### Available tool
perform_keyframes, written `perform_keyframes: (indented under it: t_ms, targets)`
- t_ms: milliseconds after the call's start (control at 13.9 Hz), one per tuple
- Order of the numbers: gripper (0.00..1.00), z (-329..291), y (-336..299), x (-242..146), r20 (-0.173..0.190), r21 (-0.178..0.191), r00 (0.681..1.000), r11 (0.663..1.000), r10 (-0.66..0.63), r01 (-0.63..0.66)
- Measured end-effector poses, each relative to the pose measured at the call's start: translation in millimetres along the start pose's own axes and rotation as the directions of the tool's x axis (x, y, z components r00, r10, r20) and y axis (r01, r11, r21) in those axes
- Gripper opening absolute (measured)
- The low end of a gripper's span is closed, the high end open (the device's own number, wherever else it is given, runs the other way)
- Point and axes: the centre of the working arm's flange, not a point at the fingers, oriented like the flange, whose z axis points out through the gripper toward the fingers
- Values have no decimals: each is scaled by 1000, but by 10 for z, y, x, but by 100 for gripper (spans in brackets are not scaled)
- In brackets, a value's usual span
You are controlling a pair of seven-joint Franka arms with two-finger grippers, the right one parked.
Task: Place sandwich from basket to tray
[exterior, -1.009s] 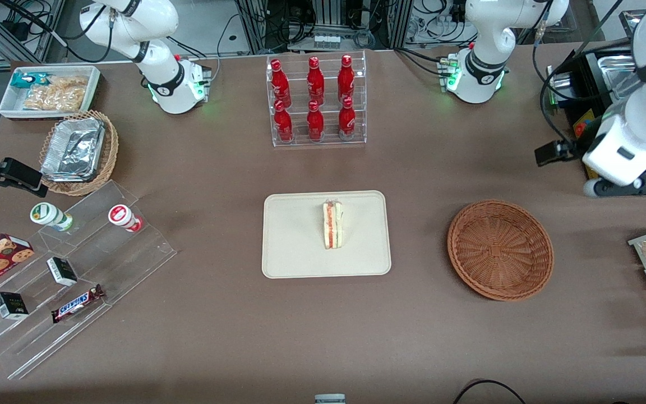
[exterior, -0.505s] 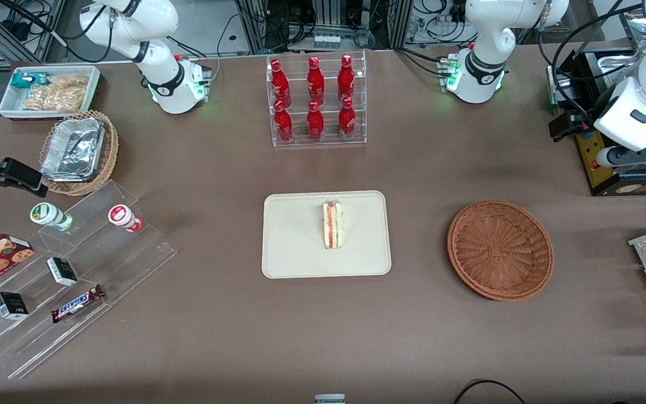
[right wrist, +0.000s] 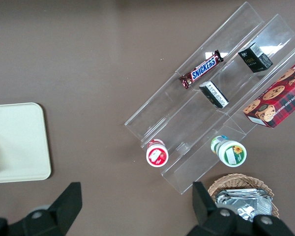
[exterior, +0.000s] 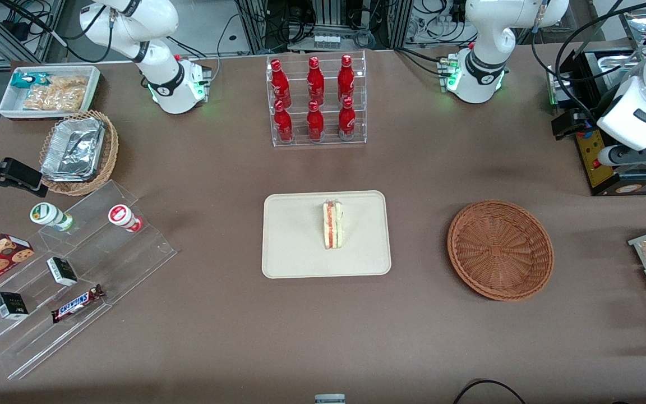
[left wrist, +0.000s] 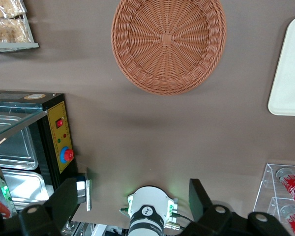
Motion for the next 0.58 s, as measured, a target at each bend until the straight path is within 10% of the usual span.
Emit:
perform_keyframes:
  t_ms: [577]
  targets:
    - [100, 16, -261, 33, 13, -73, 999, 996, -46, 46]
